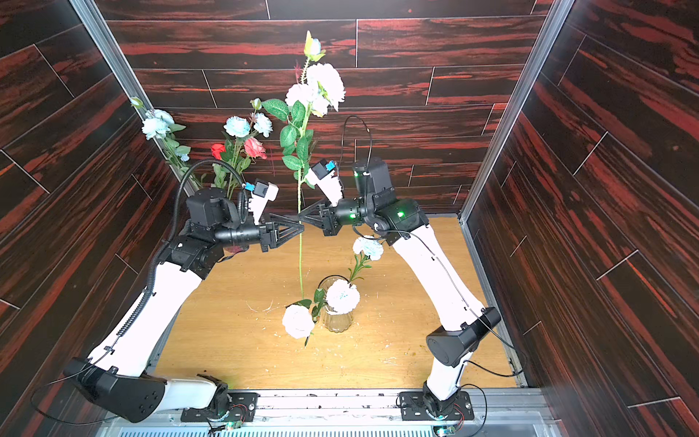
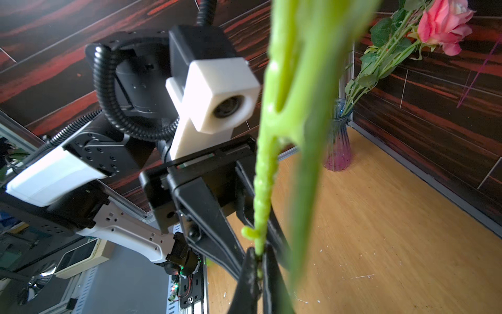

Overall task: Pick out blue flowers from the vase
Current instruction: Place the flower at the center of the board.

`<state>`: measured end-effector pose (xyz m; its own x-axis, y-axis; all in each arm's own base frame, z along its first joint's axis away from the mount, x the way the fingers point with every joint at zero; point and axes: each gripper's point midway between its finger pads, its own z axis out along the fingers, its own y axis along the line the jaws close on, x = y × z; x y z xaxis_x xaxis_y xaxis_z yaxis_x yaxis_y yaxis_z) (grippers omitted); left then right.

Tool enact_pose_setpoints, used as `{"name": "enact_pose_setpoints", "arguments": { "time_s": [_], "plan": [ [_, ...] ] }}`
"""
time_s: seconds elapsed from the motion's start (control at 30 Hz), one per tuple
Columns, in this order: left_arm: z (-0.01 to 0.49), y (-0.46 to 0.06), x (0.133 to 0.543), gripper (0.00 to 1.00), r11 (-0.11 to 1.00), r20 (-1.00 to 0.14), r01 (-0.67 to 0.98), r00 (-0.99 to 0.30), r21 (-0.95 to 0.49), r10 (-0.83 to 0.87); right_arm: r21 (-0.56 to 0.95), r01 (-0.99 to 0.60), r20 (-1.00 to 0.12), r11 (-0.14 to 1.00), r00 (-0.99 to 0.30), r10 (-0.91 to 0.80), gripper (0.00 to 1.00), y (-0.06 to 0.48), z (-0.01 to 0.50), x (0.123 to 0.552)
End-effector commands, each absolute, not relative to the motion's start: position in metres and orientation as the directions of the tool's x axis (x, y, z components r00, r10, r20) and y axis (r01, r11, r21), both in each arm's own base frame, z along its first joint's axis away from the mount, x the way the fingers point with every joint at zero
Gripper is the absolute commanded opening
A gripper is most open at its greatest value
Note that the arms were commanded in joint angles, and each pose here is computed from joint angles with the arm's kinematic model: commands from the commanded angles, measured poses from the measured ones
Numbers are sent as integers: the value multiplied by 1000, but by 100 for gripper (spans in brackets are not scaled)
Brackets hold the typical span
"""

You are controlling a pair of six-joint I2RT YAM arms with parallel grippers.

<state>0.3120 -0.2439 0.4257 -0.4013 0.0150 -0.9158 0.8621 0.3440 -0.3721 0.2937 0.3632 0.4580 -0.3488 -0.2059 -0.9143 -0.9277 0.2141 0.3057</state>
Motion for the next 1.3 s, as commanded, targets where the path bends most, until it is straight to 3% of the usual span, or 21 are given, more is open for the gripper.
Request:
{"name": "enact_pose_setpoints", "arguments": {
  "time_s": [0.0,0.17,0.27,0.33,0.57,0.7,0.9,1.27],
  "plan": [
    [430,-245,312,17,315,-916,869,-401,-382,-6,310,-936,-920,168,-340,-196,0,364,465,286],
    [443,-246,300,4,260,-920,884,-389,-388,-51,310,-936,-921,168,-340,-192,0,362,464,284],
    [441,-244,300,0,276,-915,875,-399,-398,-56,312,-935,-922,165,-341,-186,0,362,465,282],
    [436,-242,304,0,312,-909,857,-414,-410,-56,313,-934,-921,171,-343,-185,6,362,464,284],
    [391,-202,330,0,652,-862,639,-504,-408,-45,288,-920,-938,267,-326,-114,57,347,476,287],
    [353,-170,343,0,811,-815,442,-574,-384,-73,260,-912,-957,318,-286,-38,73,329,493,277],
    [273,-123,348,0,952,-712,177,-700,-249,-56,217,-929,-976,300,-202,80,80,293,526,230],
    [179,-76,342,0,999,-531,-25,-846,-38,-41,177,-919,-974,353,-112,199,84,230,546,165]
  ]
}}
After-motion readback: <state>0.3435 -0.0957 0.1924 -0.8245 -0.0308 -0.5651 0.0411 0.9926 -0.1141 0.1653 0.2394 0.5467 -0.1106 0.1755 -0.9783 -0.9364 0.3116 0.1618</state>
